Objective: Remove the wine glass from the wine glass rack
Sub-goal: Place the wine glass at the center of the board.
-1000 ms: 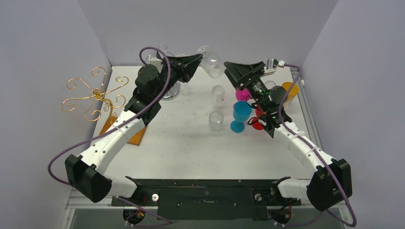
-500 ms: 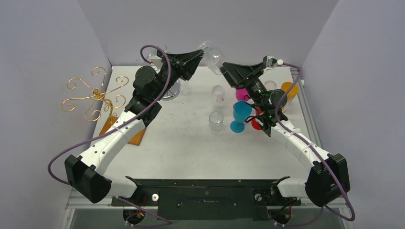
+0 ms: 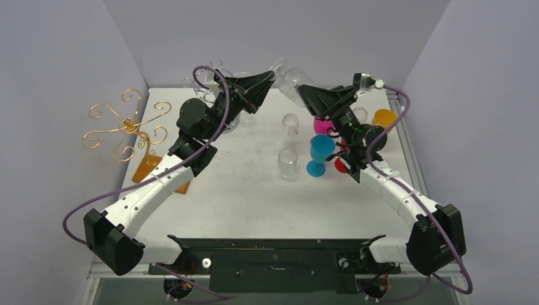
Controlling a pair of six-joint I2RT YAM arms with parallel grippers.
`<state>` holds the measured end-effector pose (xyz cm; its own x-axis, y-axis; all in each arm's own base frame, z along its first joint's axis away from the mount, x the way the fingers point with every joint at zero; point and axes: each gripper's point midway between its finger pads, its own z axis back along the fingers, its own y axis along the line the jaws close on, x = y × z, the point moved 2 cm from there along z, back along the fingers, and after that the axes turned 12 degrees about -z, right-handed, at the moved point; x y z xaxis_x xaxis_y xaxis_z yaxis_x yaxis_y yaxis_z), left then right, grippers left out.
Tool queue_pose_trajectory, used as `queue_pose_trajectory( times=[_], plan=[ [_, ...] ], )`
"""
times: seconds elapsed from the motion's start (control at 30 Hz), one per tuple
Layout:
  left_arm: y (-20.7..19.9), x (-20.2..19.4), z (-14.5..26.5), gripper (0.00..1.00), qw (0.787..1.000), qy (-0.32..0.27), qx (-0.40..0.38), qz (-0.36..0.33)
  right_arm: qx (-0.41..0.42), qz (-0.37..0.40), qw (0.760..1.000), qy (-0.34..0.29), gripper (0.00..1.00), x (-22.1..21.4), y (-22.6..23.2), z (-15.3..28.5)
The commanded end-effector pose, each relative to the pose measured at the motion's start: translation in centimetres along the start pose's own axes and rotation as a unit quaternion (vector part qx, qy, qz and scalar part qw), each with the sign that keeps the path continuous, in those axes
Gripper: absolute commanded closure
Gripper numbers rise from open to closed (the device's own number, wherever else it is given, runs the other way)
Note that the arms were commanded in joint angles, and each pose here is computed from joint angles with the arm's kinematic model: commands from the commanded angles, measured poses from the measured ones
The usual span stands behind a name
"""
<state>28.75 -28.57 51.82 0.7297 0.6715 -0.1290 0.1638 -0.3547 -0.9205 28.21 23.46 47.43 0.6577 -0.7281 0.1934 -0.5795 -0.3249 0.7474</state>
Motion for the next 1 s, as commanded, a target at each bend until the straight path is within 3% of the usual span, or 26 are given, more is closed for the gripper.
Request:
queue_pose_trajectory(
  times=[0.0,0.1,0.23,0.37,0.4,0.5,0.63,0.73,0.97],
  plan=[
    [-3.0,-1.1,1.3,1.00,0.998,0.017,-0.057,-0.007,0.068,0.020,0.997,0.023,0.78,-1.2,3.6,0.4],
    [-2.5,-1.1,1.4,0.95,0.998,0.019,-0.052,-0.021,0.065,0.024,0.997,0.022,1.00,-1.2,3.8,0.6],
    [-1.6,-1.6,1.8,0.75,0.996,0.035,-0.045,-0.064,0.027,0.039,0.999,0.017,1.00,-0.9,3.2,0.9],
    [0.2,-1.8,2.7,0.39,0.991,0.044,-0.012,-0.124,-0.073,0.079,0.994,-0.006,1.00,0.0,1.5,1.9],
    [1.2,-1.7,3.1,0.25,0.988,0.042,0.005,-0.145,-0.078,0.112,0.991,-0.009,1.00,0.2,2.5,2.0],
    [2.8,-0.8,4.2,0.02,0.982,0.033,0.033,-0.183,-0.164,0.133,0.977,-0.020,1.00,0.9,0.8,3.2],
    [4.1,-0.2,5.9,0.04,0.962,0.034,0.071,-0.263,-0.241,0.167,0.956,-0.018,1.00,1.5,0.5,4.4],
    [5.7,0.5,7.2,0.04,0.931,0.035,0.120,-0.344,-0.304,0.186,0.934,-0.003,1.00,1.5,-0.8,5.9],
    [6.8,1.8,9.5,0.04,0.864,0.037,0.188,-0.465,-0.470,0.222,0.853,0.042,1.00,0.8,-3.7,11.1]
  ],
)
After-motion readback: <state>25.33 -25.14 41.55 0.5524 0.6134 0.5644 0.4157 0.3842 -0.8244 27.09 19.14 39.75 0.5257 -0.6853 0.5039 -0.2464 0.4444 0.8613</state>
